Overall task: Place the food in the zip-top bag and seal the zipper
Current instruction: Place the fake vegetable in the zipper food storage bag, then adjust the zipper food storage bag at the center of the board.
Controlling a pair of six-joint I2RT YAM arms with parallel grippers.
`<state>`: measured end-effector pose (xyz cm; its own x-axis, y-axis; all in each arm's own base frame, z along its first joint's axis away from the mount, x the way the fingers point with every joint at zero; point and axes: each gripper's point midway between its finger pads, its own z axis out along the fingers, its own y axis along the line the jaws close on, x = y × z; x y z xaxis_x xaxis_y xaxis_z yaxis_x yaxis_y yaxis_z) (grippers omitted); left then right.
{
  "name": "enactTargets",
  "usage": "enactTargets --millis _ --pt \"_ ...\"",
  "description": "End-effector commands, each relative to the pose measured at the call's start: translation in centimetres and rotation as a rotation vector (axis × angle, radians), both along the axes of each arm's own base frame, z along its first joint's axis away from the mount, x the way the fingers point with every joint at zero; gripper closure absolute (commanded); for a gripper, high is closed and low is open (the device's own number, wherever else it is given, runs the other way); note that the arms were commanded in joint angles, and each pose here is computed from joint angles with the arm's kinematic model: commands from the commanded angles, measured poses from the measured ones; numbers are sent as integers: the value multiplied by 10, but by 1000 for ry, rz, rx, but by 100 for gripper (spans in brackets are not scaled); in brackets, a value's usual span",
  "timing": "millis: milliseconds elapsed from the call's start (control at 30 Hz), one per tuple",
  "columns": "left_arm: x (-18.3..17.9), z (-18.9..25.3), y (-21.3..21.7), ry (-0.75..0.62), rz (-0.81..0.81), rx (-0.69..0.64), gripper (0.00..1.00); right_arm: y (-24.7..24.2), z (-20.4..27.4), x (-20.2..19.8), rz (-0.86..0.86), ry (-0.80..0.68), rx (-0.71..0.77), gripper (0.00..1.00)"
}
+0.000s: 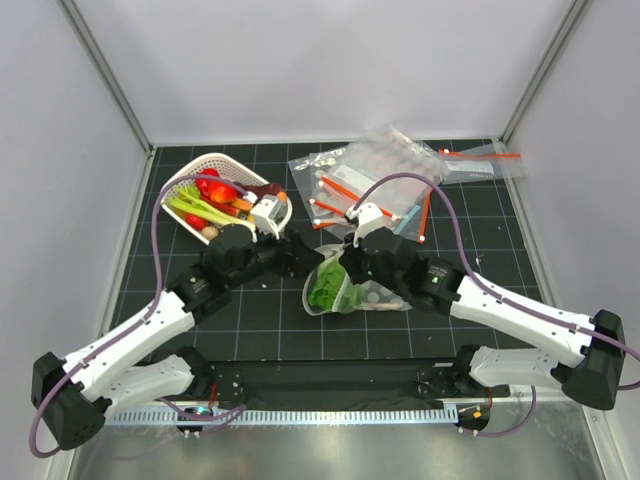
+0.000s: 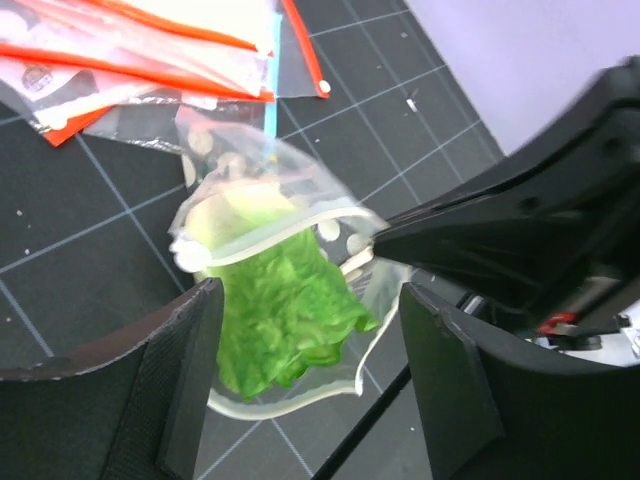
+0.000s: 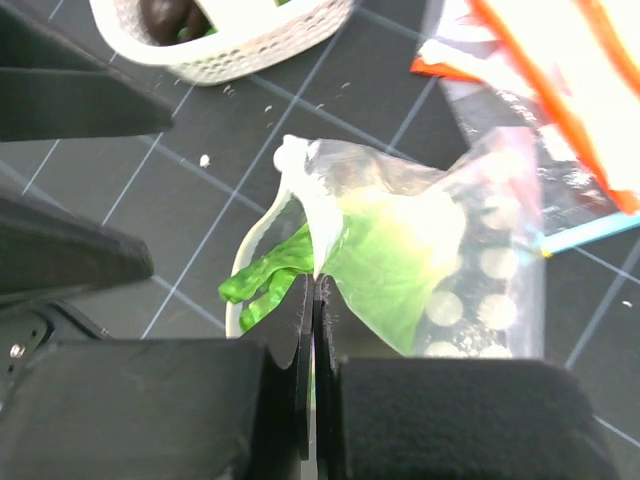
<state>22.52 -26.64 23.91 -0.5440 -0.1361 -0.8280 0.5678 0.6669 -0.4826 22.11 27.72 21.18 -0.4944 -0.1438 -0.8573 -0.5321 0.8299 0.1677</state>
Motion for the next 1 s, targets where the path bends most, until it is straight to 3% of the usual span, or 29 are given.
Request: enactTargets --millis 0,133,300,533,733,833,967 --pt "8 -7 0 27 29 40 28 -19 39 12 -128 -107 120 99" --pt "11 -35 -13 120 0 94 33 -38 49 14 -202 -150 162 99" --pt "27 -52 -16 128 58 113 34 -47 57 14 -225 -176 187 99" --pt "27 -73 -41 179 -32 96 36 -44 55 14 -222 -167 182 99" --pt "25 -64 -37 159 -11 72 36 -50 56 16 -248 -176 181 99" --pt "21 -49 -33 96 4 43 29 -50 57 16 -249 -176 186 99" --pt "23 -57 -35 98 15 65 31 -50 57 16 -252 -174 195 99"
